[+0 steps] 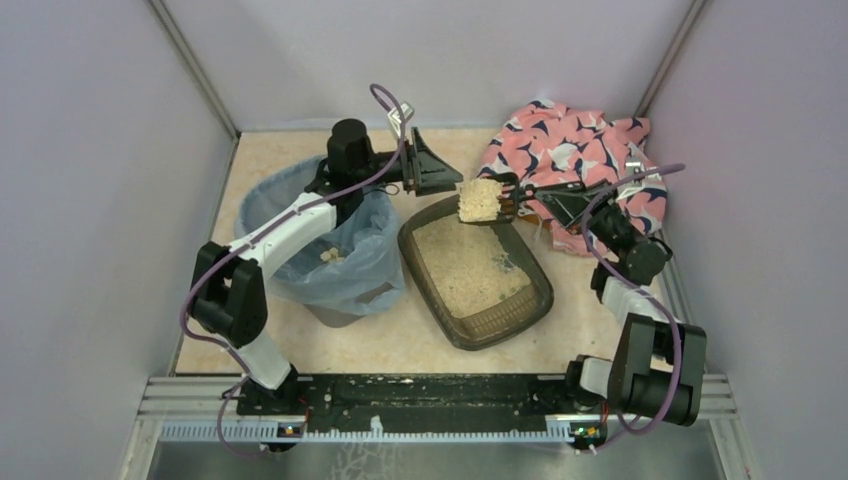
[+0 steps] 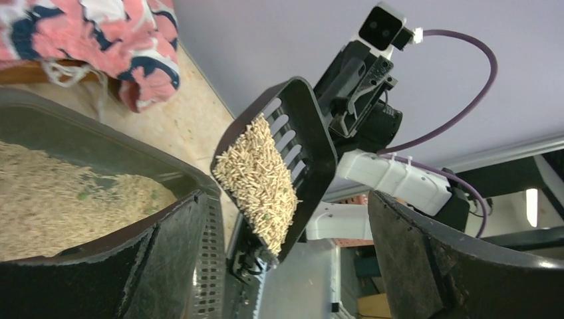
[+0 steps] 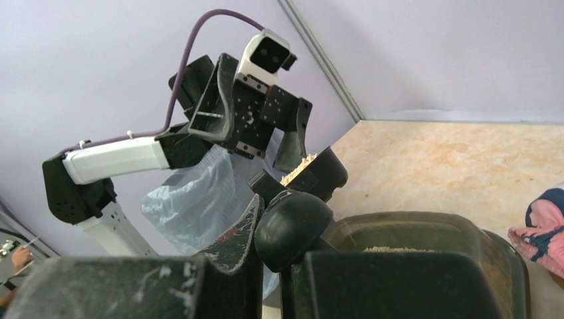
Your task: Clean the litter box
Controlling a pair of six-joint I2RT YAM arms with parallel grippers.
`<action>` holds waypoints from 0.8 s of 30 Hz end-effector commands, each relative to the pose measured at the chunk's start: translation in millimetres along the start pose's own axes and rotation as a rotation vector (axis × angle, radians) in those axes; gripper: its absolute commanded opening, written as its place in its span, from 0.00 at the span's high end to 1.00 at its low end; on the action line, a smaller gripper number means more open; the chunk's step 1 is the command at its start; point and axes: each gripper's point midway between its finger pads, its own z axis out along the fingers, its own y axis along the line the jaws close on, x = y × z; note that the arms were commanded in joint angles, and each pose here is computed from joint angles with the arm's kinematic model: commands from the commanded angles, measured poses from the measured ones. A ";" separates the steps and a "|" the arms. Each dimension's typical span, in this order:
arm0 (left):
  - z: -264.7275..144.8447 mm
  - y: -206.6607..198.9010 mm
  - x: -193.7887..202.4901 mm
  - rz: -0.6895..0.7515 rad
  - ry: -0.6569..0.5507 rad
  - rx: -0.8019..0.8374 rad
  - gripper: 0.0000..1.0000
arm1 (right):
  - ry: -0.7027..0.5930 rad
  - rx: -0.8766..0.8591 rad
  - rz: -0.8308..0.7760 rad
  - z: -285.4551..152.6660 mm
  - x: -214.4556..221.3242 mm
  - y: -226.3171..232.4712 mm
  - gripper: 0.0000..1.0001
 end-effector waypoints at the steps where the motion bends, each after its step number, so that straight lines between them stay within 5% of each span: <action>1: 18.7 -4.2 25.4 -0.090 0.064 0.015 0.05 | -0.060 -0.121 -0.195 7.1 -28.3 37.4 1.00; 18: 36.9 31.8 89.0 -0.283 0.127 -0.102 0.14 | -0.037 -0.105 -0.179 5.3 -20.3 27.6 1.00; 24: 38.0 50.8 103.0 -0.341 0.139 -0.146 0.26 | -0.032 -0.106 -0.175 5.2 -18.4 27.4 1.00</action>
